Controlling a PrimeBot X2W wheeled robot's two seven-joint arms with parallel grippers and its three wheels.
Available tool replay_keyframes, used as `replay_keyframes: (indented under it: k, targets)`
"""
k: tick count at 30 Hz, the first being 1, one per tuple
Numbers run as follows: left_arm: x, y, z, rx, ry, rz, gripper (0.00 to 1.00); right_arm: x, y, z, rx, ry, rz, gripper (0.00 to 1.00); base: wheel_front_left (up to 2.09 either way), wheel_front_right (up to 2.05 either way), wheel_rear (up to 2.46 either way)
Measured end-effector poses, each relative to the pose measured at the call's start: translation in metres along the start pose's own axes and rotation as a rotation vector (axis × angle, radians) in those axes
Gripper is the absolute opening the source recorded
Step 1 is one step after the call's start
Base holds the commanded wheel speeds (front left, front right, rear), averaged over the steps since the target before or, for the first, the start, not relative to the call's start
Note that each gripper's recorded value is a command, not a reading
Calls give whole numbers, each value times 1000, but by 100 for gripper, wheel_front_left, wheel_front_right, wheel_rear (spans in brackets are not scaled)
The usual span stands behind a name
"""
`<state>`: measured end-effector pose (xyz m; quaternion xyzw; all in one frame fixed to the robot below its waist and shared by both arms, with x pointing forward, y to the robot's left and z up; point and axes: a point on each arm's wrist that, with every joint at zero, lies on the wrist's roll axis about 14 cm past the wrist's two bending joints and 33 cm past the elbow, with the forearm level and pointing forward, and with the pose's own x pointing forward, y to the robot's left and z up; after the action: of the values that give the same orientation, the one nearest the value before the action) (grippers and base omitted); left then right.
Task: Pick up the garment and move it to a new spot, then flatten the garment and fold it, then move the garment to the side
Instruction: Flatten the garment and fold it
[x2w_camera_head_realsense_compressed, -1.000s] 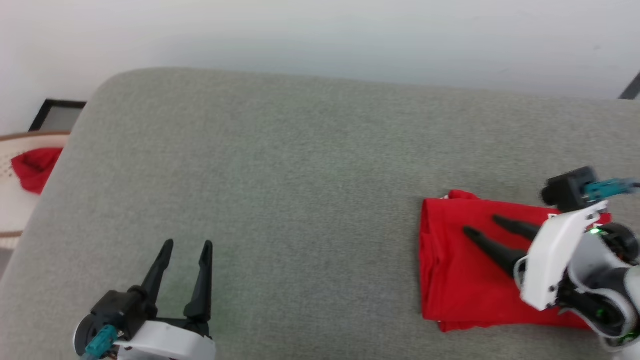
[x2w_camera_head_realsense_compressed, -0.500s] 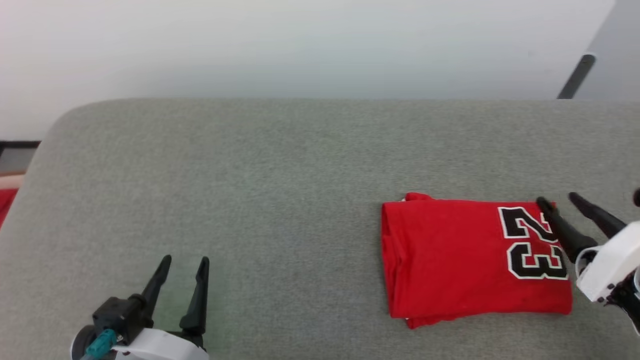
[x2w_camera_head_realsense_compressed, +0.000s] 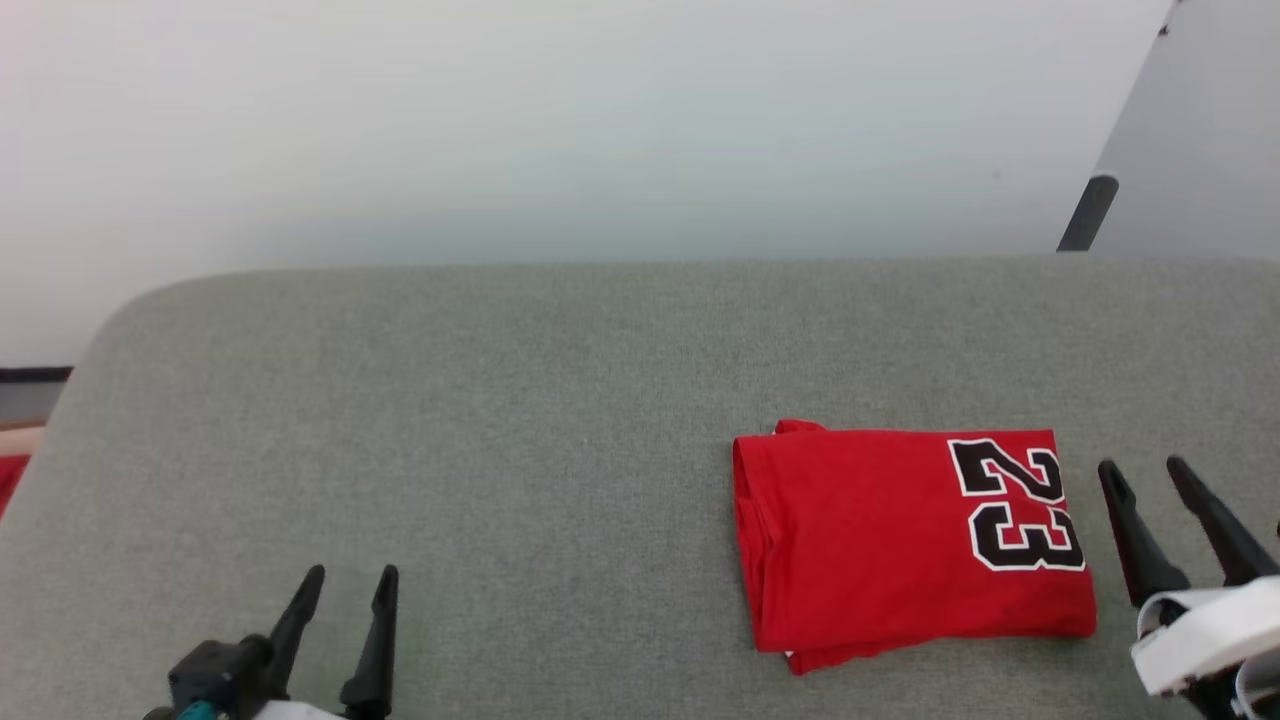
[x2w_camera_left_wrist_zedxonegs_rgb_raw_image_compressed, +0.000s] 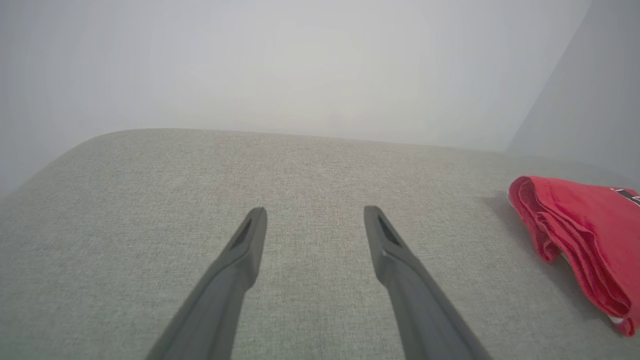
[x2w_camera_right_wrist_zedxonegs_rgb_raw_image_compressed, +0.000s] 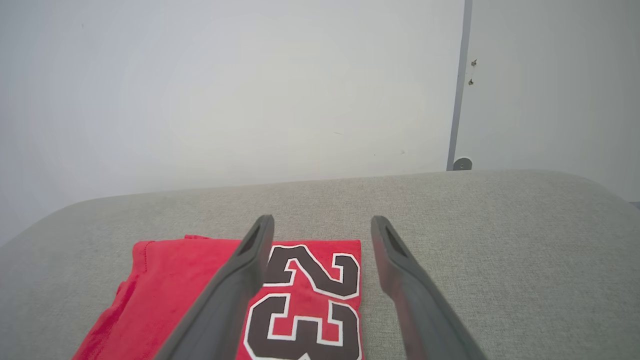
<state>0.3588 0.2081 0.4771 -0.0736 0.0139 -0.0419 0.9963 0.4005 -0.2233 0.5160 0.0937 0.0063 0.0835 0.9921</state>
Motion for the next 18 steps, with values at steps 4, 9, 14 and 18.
replay_keyframes:
  k: [4, 9, 14, 18]
  targets:
    - [-8, 5, 12, 4, -38, 15, 100, -11, 0, 5, 7, -42, -16, 100, 0, 0, 0]
    - [-19, 8, 23, 22, -74, 24, 100, -18, 2, 17, 6, -99, -26, 100, 0, 0, 0]
    - [-32, 12, 25, 34, -83, 39, 100, -22, 12, 24, 14, -136, -17, 100, 0, 0, 0]
    - [-41, 14, 26, 43, -87, 47, 100, -26, 18, 26, 2, -138, -10, 100, 0, 0, 0]
